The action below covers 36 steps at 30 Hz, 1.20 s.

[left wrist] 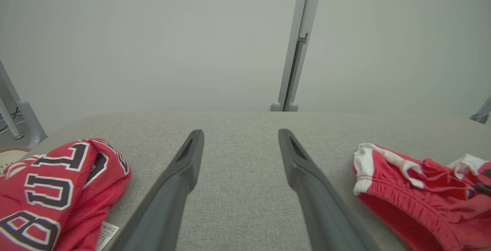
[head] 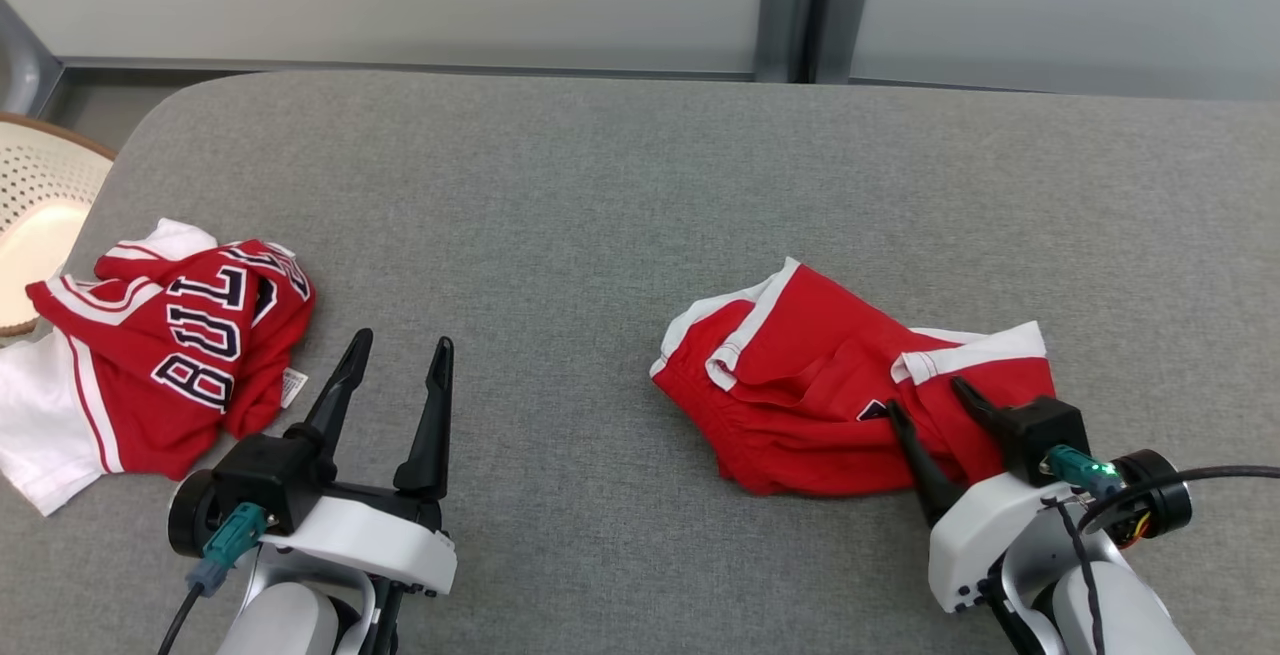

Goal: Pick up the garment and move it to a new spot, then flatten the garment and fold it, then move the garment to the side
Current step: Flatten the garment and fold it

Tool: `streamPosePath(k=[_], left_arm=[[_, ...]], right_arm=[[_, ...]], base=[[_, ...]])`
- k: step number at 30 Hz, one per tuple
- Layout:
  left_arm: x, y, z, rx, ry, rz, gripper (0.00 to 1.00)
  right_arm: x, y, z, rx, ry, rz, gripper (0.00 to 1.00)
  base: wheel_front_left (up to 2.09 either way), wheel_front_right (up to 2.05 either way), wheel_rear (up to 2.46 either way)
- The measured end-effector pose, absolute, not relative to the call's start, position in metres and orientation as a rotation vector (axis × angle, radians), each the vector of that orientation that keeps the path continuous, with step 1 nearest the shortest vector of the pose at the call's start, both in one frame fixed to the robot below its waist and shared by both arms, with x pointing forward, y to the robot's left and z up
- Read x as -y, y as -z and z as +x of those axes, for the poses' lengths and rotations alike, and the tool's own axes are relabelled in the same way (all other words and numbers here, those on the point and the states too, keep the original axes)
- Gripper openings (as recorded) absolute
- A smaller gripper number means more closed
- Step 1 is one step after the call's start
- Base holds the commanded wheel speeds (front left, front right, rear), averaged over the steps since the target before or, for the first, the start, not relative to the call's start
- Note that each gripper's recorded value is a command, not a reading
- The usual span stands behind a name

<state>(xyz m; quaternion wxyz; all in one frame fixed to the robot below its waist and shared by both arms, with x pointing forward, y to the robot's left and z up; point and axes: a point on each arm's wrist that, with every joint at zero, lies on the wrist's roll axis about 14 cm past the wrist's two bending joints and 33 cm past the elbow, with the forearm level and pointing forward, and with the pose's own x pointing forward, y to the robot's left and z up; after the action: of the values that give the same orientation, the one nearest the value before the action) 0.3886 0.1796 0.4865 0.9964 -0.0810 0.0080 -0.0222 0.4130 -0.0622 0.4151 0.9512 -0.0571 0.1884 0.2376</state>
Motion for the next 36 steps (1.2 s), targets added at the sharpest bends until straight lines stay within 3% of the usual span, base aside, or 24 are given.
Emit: streamPosePath(k=[2,10,16,33,34,35,36], left_arm=[[-0.182,-0.485,0.390,-0.017,0.037,-0.160,1.00],[-0.178,-0.483,0.395,-0.017,0.051,-0.152,1.00],[-0.171,-0.485,0.402,-0.009,0.075,-0.151,1.00],[-0.164,-0.490,0.405,0.008,0.104,-0.145,1.00],[-0.164,-0.491,0.405,0.010,0.104,-0.144,1.00],[-0.163,-0.492,0.405,0.013,0.105,-0.145,1.00],[-0.163,-0.493,0.404,0.015,0.105,-0.145,1.00]], right_arm=[[0.060,-0.410,0.417,-0.395,-0.481,-0.112,0.00],[0.112,-0.434,0.438,-0.292,-0.275,0.011,0.00],[0.174,-0.422,0.427,-0.320,-0.079,0.069,0.00],[0.174,-0.440,0.424,-0.237,-0.064,0.135,0.00],[0.171,-0.443,0.425,-0.225,-0.070,0.140,0.22],[0.169,-0.446,0.425,-0.214,-0.077,0.142,0.55],[0.166,-0.452,0.425,-0.195,-0.087,0.144,1.00]], base=[[0.00,0.00,0.00],[0.00,0.00,0.00],[0.00,0.00,0.00],[0.00,0.00,0.00],[0.00,0.00,0.00],[0.00,0.00,0.00],[0.00,0.00,0.00]])
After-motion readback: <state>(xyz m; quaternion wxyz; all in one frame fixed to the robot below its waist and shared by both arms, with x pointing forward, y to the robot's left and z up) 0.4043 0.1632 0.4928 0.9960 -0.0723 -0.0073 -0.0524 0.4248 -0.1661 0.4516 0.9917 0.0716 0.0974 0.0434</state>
